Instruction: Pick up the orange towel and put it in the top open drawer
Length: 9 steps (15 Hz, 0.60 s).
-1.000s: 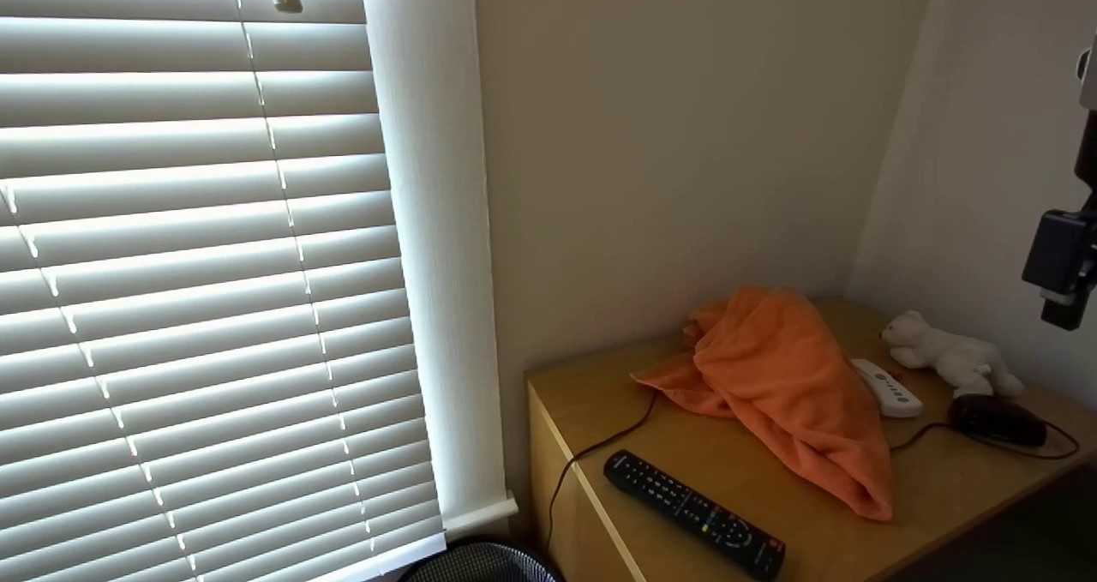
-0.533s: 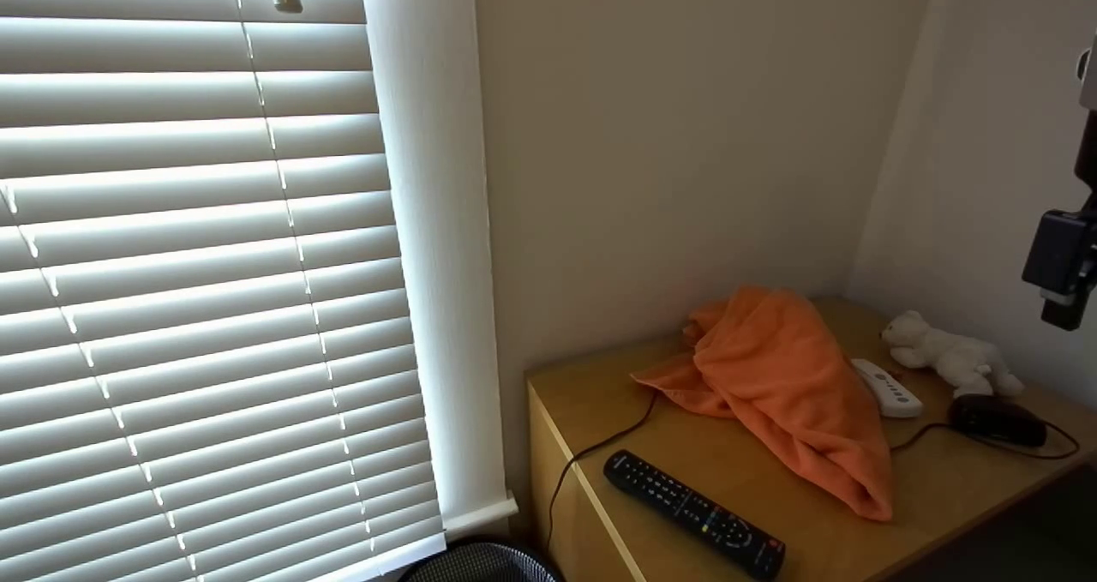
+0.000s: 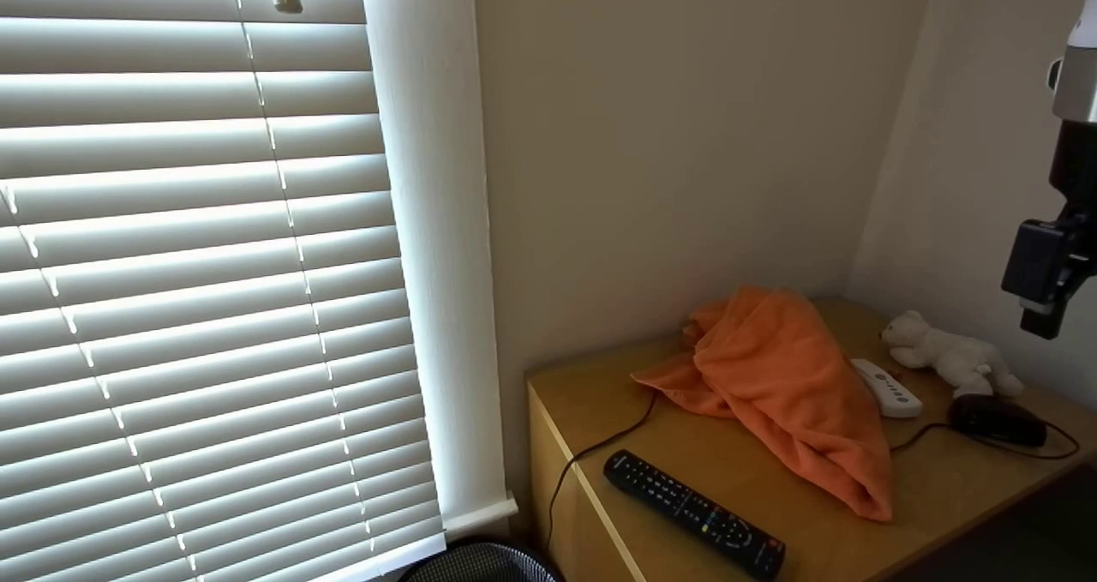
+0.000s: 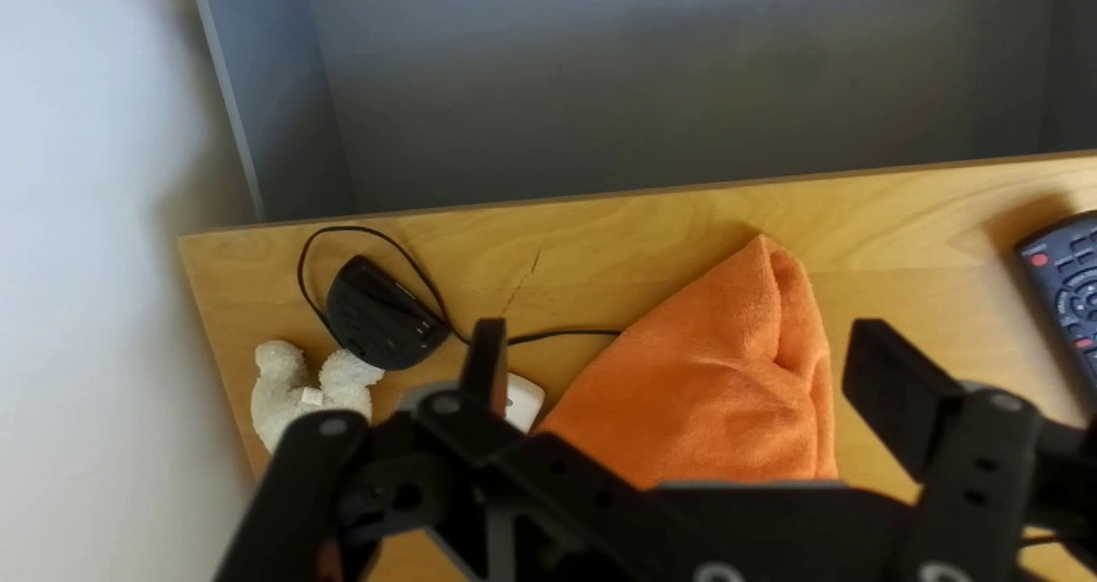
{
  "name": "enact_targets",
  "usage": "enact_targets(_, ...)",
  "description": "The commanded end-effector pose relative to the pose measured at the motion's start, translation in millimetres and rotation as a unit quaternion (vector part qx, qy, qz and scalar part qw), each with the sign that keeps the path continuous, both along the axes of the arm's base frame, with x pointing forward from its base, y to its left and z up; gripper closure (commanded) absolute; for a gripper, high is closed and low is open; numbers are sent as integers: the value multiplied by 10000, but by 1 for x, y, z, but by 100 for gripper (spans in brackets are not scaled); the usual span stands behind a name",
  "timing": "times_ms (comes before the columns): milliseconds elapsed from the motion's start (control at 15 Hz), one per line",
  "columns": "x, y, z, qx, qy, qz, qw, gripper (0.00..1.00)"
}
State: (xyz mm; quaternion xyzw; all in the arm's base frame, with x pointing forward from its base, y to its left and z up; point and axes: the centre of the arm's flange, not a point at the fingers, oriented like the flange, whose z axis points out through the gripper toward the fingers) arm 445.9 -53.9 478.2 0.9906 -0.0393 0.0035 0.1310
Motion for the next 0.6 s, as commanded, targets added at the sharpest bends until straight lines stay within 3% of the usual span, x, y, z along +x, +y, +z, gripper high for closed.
enact_targets(0,16,5,0,101,-33,107,9999,0)
enact_targets(333,43,-18,-4,282,-2,-91,9996,0)
enact_targets(533,64,-39,-14,641,-33,5,9979,0)
